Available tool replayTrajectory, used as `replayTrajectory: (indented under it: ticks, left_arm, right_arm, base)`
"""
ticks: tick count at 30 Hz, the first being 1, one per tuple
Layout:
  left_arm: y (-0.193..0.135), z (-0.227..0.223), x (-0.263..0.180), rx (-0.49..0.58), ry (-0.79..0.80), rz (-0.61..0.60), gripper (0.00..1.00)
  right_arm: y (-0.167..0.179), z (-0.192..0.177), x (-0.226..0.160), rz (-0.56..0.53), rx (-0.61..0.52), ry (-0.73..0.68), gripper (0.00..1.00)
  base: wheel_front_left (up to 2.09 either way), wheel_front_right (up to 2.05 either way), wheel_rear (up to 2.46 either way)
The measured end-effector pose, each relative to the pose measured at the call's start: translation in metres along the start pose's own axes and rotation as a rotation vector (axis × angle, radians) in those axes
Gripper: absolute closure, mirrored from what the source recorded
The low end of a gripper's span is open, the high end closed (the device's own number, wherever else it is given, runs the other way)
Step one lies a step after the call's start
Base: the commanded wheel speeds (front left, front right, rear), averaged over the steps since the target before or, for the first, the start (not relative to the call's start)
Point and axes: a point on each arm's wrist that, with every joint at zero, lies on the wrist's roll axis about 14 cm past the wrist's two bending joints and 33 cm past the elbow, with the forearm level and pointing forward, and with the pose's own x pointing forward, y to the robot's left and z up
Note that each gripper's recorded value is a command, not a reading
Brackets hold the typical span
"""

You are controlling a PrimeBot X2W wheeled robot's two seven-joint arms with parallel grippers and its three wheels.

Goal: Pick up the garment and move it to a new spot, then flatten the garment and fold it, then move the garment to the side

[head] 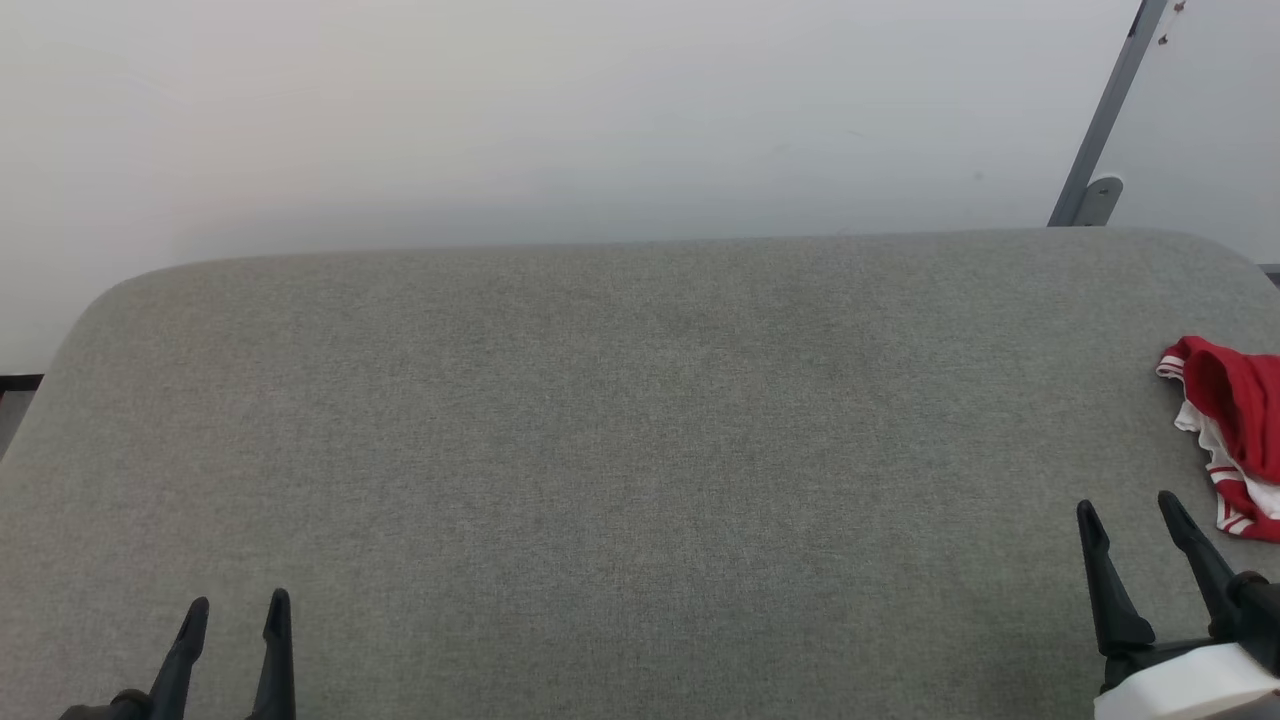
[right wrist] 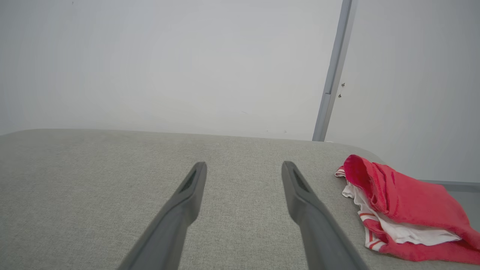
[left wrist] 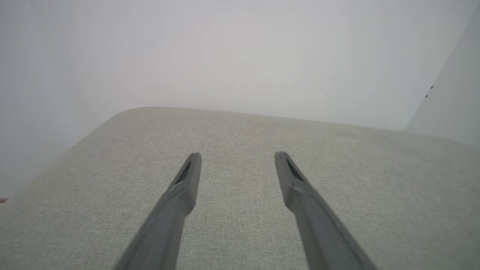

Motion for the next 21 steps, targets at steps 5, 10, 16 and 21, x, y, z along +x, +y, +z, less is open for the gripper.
replayTrajectory:
  ticks: [5, 10, 16, 21]
  left_arm:
    - [-0.003, -0.012, -0.003, -0.022, 0.033, 0.008, 1.0]
    - [-0.005, -0.023, -0.006, -0.082, 0.068, 0.025, 1.0]
    - [-0.002, -0.025, -0.003, -0.189, 0.077, 0.057, 1.0]
    - [-0.003, -0.024, 0.003, -0.276, 0.074, 0.073, 1.0]
  right_arm:
    - [0.003, -0.012, -0.004, -0.004, 0.02, 0.035, 1.0]
    - [0.005, -0.027, -0.009, -0.025, 0.086, 0.082, 1.0]
    - [0.004, -0.029, -0.009, -0.057, 0.202, 0.093, 1.0]
    - [0.004, -0.027, -0.004, -0.077, 0.296, 0.089, 1.0]
  base:
    - [0.0, 0.0, 0.0]
    - [0.0, 0.0, 0.0]
    - [0.0, 0.0, 0.0]
    - [0.0, 0.0, 0.0]
